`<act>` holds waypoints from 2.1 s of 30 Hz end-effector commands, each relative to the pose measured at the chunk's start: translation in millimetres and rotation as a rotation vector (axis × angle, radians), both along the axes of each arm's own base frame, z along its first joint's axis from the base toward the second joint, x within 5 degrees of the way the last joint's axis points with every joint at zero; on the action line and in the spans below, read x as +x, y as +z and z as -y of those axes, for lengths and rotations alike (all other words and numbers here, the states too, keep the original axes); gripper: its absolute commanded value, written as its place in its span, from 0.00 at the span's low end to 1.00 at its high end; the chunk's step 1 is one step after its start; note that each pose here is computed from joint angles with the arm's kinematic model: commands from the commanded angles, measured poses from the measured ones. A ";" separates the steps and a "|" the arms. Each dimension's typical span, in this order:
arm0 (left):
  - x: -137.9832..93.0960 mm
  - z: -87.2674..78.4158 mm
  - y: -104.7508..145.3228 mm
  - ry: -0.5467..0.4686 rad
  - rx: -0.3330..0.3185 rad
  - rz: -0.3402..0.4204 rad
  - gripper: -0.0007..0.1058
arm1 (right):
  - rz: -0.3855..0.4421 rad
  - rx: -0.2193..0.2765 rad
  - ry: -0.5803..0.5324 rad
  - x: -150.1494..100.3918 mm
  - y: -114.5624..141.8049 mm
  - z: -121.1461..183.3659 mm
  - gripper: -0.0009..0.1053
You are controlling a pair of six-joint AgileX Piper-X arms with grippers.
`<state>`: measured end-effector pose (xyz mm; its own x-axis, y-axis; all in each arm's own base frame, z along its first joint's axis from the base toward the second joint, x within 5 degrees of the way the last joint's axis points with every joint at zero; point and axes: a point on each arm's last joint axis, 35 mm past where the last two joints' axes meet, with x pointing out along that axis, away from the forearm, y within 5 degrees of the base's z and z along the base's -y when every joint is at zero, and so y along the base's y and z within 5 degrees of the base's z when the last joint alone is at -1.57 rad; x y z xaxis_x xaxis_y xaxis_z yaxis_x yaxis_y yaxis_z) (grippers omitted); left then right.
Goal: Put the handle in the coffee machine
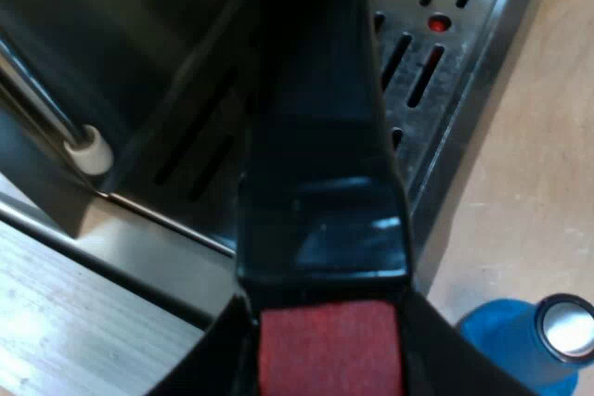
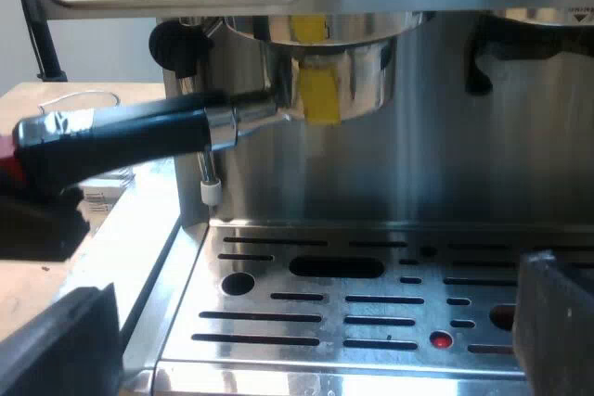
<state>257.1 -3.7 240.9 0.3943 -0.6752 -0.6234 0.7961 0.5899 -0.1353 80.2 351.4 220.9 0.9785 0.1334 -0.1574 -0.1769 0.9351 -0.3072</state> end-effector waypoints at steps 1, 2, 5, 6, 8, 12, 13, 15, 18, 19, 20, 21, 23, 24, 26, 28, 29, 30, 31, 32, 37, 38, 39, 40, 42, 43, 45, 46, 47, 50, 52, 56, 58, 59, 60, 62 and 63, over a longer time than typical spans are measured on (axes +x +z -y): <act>4.5 1.6 12.1 -0.025 -0.040 0.064 0.01 | 0.009 -0.001 -0.013 1.4 2.0 0.8 0.82; 4.3 1.8 12.2 -0.031 -0.049 0.064 0.01 | 0.009 -0.001 -0.013 1.4 2.0 0.8 0.82; 4.2 2.1 12.4 -0.036 -0.058 0.065 0.01 | 0.009 -0.001 -0.013 1.4 2.0 0.8 0.82; 4.1 2.1 12.4 -0.037 -0.060 0.065 0.01 | 0.009 -0.001 -0.013 1.4 2.0 0.8 0.82; 4.0 2.3 12.6 -0.041 -0.067 0.066 0.01 | 0.009 -0.001 -0.013 1.4 2.0 0.8 0.82; 3.8 2.4 13.5 -0.042 -0.070 0.060 0.01 | 0.009 -0.001 -0.013 1.4 2.0 0.8 0.82; 3.6 2.5 14.6 -0.044 -0.075 0.055 0.01 | 0.009 -0.001 -0.013 1.4 2.0 0.8 0.82; 3.3 2.9 18.2 -0.050 -0.087 0.043 0.01 | 0.009 -0.001 -0.013 1.4 2.0 0.8 0.82; 2.7 3.7 23.4 -0.067 -0.120 0.031 0.01 | 0.009 -0.001 -0.013 1.4 2.0 0.8 0.82; 2.5 4.0 27.0 -0.072 -0.131 0.022 0.01 | 0.009 -0.001 -0.013 1.4 2.0 0.8 0.82; 2.6 4.0 27.5 -0.073 -0.133 0.023 0.01 | 0.009 -0.001 -0.013 1.4 2.0 0.8 0.82; 2.5 4.0 27.4 -0.073 -0.133 0.023 0.01 | 0.009 -0.001 -0.013 1.4 2.0 0.8 0.82; 2.4 4.0 27.3 -0.075 -0.132 0.023 0.01 | 0.009 -0.001 -0.013 1.4 2.0 0.8 0.82; 2.4 4.0 27.3 -0.075 -0.132 0.023 0.01 | 0.009 -0.001 -0.013 1.4 2.0 0.8 0.82; 2.5 4.0 27.4 -0.082 -0.129 0.033 0.01 | 0.009 -0.001 -0.013 1.4 2.0 0.8 0.82; 2.5 4.0 27.4 -0.091 -0.122 0.045 0.01 | 0.009 0.001 -0.014 1.4 2.0 0.8 0.82; 3.0 4.0 28.2 -0.093 -0.119 0.052 0.01 | 0.009 0.001 -0.014 1.4 2.0 0.8 0.82; 3.4 3.9 29.1 -0.096 -0.117 0.059 0.01 | 0.009 0.001 -0.014 1.4 2.0 0.8 0.82; 3.5 3.9 29.3 -0.096 -0.117 0.059 0.01 | 0.009 0.001 -0.014 1.4 2.0 0.8 0.82; 3.7 3.9 29.6 -0.097 -0.116 0.062 0.01 | 0.009 0.001 -0.014 1.4 2.0 0.8 0.82; 7.7 3.8 38.8 -0.116 -0.113 0.114 0.01 | 0.009 0.001 -0.014 1.4 2.0 0.8 0.82; 7.9 3.9 39.5 -0.118 -0.115 0.116 0.01 | 0.009 0.001 -0.014 1.4 2.0 0.8 0.82; 8.1 3.9 39.6 -0.118 -0.116 0.119 0.01 | 0.009 0.001 -0.014 1.4 2.0 0.8 0.82; 8.1 3.9 39.6 -0.118 -0.116 0.119 0.01 | 0.009 0.001 -0.014 1.4 2.0 0.8 0.82; 7.9 4.1 39.9 -0.123 -0.127 0.119 0.01 | 0.009 0.001 -0.014 1.4 2.0 0.8 0.82; 7.6 4.3 39.9 -0.126 -0.132 0.116 0.01 | 0.009 0.001 -0.014 1.4 2.0 0.8 0.82; 7.1 4.8 40.4 -0.132 -0.159 0.109 0.01 | 0.009 0.001 -0.014 1.4 2.0 0.8 0.82; 7.0 4.9 40.6 -0.135 -0.166 0.109 0.01 | 0.009 0.001 -0.014 1.4 2.0 0.8 0.82; 6.9 5.1 40.9 -0.139 -0.175 0.108 0.01 | 0.009 0.001 -0.014 1.4 2.0 0.8 0.82; 6.6 5.5 41.3 -0.147 -0.191 0.109 0.01 | 0.009 0.001 -0.014 1.4 2.0 0.8 0.82; 6.6 5.6 41.5 -0.150 -0.195 0.110 0.01 | 0.009 0.001 -0.014 1.4 2.0 0.8 0.82; 6.5 5.9 42.0 -0.158 -0.209 0.113 0.01 | 0.009 0.001 -0.014 1.4 2.0 0.8 0.82; 7.5 5.9 41.3 -0.160 -0.212 0.114 0.01 | 0.009 0.001 -0.014 1.4 2.0 0.8 0.82; 8.3 5.8 40.7 -0.161 -0.212 0.116 0.01 | 0.009 0.001 -0.014 1.4 2.0 0.8 0.82; 10.0 5.7 39.5 -0.161 -0.212 0.118 0.01 | 0.009 0.001 -0.014 1.4 2.0 0.8 0.82; 13.6 5.4 37.2 -0.148 -0.220 0.107 0.01 | 0.009 0.001 -0.014 1.4 2.0 0.8 0.82; 15.7 5.2 36.0 -0.135 -0.229 0.094 0.01 | 0.009 0.001 -0.014 1.4 2.0 0.8 0.82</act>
<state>268.2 -4.0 251.8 0.3522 -0.7260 -0.5907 0.8118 0.5510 -0.1932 80.2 351.4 220.9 0.9785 0.1334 -0.1574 -0.1769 0.9351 -0.3072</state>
